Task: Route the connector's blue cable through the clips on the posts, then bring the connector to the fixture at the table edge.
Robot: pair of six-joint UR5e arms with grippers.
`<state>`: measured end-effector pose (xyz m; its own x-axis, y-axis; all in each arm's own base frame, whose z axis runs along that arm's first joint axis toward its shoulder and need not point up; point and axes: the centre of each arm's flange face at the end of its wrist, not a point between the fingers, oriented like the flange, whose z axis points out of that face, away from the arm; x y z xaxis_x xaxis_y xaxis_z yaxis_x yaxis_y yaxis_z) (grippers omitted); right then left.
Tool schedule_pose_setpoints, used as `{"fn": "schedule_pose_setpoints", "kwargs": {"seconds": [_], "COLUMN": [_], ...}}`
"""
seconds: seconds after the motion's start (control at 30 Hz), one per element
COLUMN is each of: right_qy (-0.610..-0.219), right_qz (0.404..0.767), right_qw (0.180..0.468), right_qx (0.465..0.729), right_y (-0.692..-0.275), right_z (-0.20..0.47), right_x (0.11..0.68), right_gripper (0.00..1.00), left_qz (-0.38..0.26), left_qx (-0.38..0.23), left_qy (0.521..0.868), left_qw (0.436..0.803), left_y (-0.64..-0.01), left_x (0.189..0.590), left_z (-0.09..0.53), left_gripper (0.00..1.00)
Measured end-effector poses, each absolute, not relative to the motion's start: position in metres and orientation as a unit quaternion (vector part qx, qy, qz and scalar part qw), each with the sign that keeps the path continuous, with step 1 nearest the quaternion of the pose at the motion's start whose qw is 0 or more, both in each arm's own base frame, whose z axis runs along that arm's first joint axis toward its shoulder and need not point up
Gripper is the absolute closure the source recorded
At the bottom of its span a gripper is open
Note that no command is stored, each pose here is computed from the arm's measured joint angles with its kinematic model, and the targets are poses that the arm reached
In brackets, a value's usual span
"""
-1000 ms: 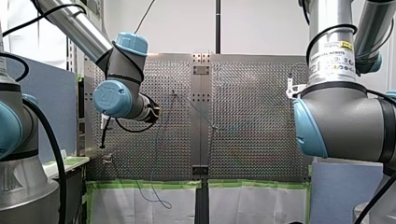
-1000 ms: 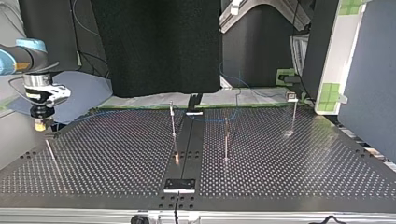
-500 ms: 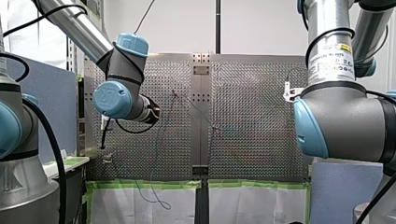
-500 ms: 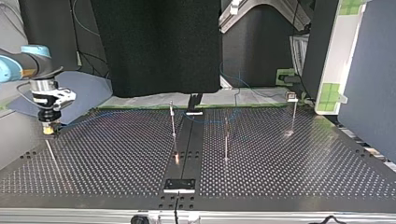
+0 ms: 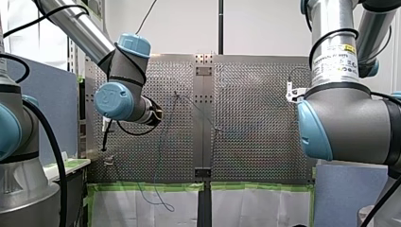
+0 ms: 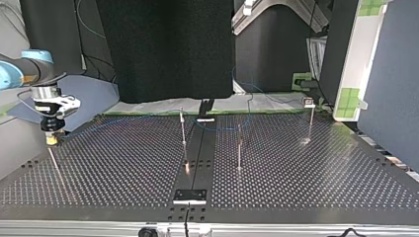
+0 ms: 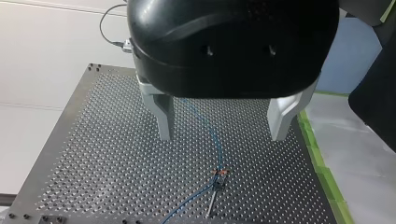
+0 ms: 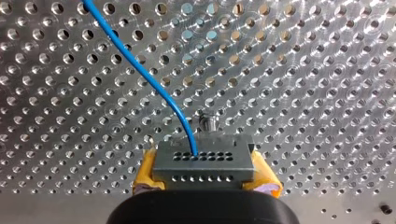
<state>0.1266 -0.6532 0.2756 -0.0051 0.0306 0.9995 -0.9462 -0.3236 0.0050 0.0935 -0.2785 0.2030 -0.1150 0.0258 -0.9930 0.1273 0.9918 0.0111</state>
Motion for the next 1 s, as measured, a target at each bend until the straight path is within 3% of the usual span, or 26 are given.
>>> {"fn": "schedule_pose_setpoints", "kwargs": {"seconds": [0.4,1.0], "right_qy": [-0.386,-0.381], "right_qz": [0.591,0.594], "right_qw": [0.412,0.410], "right_qx": [0.576,0.578], "right_y": [-0.655,-0.655], "right_z": [0.277,0.278], "right_x": [0.121,0.120], "right_gripper": [0.89,0.89], "left_qz": [-0.018,-0.039], "left_qx": [0.051,0.040], "left_qy": [0.750,0.750], "left_qw": [0.659,0.659], "left_y": [-0.278,-0.279], "left_x": [0.089,0.081], "left_z": [0.197,0.198], "left_gripper": [0.00,0.00]}}
